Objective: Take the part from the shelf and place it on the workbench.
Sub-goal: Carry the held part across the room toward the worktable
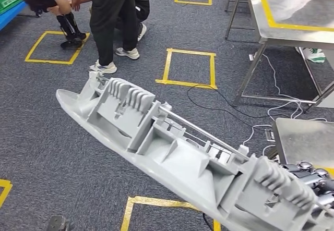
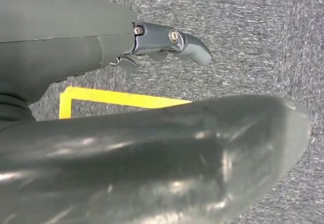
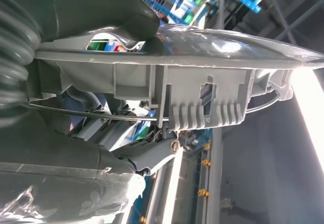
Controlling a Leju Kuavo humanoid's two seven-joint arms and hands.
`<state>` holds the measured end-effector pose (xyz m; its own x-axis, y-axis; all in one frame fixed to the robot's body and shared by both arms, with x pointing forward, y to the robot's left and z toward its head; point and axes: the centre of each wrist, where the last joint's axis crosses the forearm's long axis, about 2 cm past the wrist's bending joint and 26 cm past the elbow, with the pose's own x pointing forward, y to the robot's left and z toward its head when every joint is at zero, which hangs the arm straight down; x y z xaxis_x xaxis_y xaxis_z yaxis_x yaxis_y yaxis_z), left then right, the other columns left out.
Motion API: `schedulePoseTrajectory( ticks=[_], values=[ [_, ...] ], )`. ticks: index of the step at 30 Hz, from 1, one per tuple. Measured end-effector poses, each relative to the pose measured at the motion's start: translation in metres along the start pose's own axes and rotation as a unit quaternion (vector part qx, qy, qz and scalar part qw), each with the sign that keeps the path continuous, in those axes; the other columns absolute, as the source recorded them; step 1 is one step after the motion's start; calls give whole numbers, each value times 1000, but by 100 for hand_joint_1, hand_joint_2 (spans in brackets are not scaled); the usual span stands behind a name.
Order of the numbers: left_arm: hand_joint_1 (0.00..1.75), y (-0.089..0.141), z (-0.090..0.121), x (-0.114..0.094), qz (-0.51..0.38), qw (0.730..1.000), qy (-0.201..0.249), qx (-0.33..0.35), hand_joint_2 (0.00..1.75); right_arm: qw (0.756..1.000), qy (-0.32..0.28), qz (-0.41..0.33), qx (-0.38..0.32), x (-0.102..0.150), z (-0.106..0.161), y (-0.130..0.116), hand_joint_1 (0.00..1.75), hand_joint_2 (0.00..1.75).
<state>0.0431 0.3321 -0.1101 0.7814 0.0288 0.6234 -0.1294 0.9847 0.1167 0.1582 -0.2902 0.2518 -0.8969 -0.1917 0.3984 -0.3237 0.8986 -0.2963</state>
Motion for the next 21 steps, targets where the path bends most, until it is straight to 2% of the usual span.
schedulePoseTrajectory(
  ticks=[3,10,21],
  values=[
    [0,-3,1,-2,1,1000,4,-4,0,999,16,28,6,0,4,-3,175,175],
    [0,-12,3,-3,4,1000,16,-12,0,986,79,149,1,11,26,-13,175,175],
    [0,-17,4,-4,8,1000,20,-21,0,978,113,175,13,19,40,-15,175,175]
  ],
)
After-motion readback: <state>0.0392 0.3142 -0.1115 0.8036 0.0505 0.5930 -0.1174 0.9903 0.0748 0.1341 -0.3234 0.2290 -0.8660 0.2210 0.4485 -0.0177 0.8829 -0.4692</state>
